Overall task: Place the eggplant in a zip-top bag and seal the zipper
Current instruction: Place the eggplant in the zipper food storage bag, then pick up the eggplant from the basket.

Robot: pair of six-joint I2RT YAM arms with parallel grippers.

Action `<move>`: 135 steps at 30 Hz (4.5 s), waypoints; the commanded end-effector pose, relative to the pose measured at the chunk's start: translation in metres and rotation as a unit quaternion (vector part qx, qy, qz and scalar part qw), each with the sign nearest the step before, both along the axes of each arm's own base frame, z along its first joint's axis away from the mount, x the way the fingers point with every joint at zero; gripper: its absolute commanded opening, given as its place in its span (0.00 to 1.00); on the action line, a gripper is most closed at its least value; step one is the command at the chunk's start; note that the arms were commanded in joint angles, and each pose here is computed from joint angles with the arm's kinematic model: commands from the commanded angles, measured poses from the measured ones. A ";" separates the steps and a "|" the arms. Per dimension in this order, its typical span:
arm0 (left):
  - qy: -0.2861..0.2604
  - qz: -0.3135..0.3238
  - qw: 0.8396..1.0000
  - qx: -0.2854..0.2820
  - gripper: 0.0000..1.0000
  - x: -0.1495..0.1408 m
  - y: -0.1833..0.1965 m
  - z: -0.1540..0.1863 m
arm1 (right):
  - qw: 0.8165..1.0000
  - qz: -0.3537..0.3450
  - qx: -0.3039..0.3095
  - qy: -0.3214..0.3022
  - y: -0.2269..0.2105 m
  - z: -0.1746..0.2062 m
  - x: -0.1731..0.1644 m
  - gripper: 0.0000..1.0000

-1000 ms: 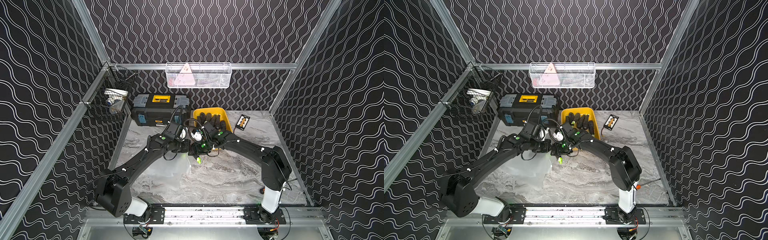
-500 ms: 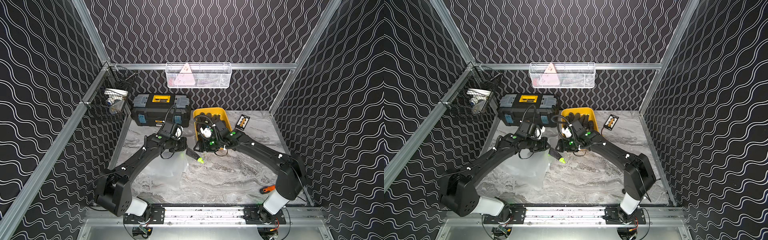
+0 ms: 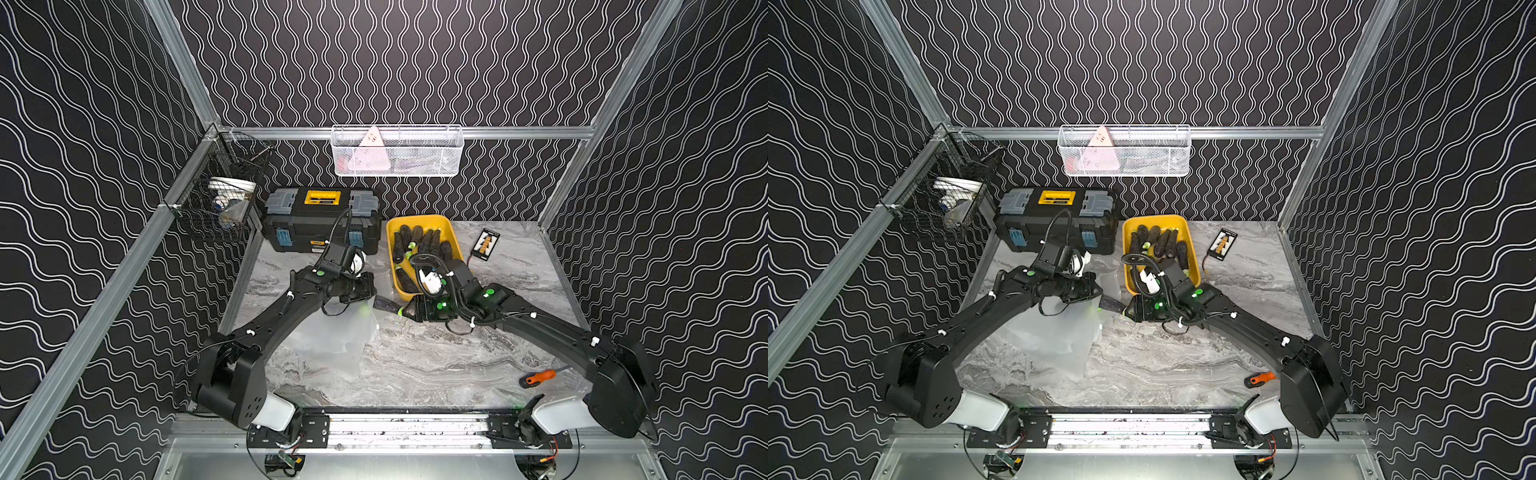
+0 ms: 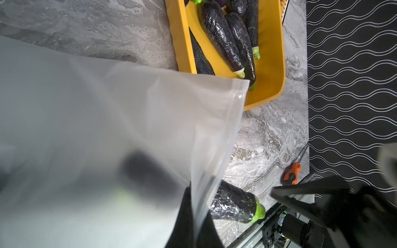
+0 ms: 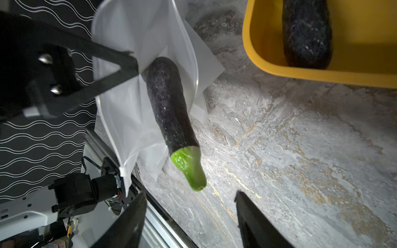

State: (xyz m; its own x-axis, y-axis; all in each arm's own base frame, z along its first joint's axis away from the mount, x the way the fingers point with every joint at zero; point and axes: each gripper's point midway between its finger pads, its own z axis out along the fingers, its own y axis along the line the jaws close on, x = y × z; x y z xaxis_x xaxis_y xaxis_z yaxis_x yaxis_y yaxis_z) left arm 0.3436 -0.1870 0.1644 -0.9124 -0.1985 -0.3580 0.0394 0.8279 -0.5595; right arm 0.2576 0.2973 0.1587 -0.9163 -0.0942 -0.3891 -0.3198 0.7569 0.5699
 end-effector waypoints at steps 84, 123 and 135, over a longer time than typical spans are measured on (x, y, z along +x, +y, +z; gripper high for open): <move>-0.006 0.005 1.000 0.010 0.00 0.002 0.017 0.004 | 0.982 -0.014 -0.184 -0.046 -0.023 -0.130 0.179 0.67; -0.004 0.021 1.000 0.021 0.00 0.006 0.022 -0.002 | 0.976 0.009 -0.206 -0.076 -0.026 -0.115 0.165 0.61; 0.000 0.021 1.000 0.022 0.00 0.008 0.021 -0.007 | 0.974 0.003 -0.210 -0.091 -0.022 -0.114 0.169 0.37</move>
State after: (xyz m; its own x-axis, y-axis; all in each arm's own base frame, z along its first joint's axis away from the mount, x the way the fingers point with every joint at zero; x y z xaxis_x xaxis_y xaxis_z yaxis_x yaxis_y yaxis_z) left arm 0.3490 -0.1668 0.1556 -0.9089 -0.2168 -0.3561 0.0030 0.8507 -0.5256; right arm 0.4263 0.2748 0.0311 -0.8407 -0.2953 -0.4540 -0.3958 0.9071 0.1429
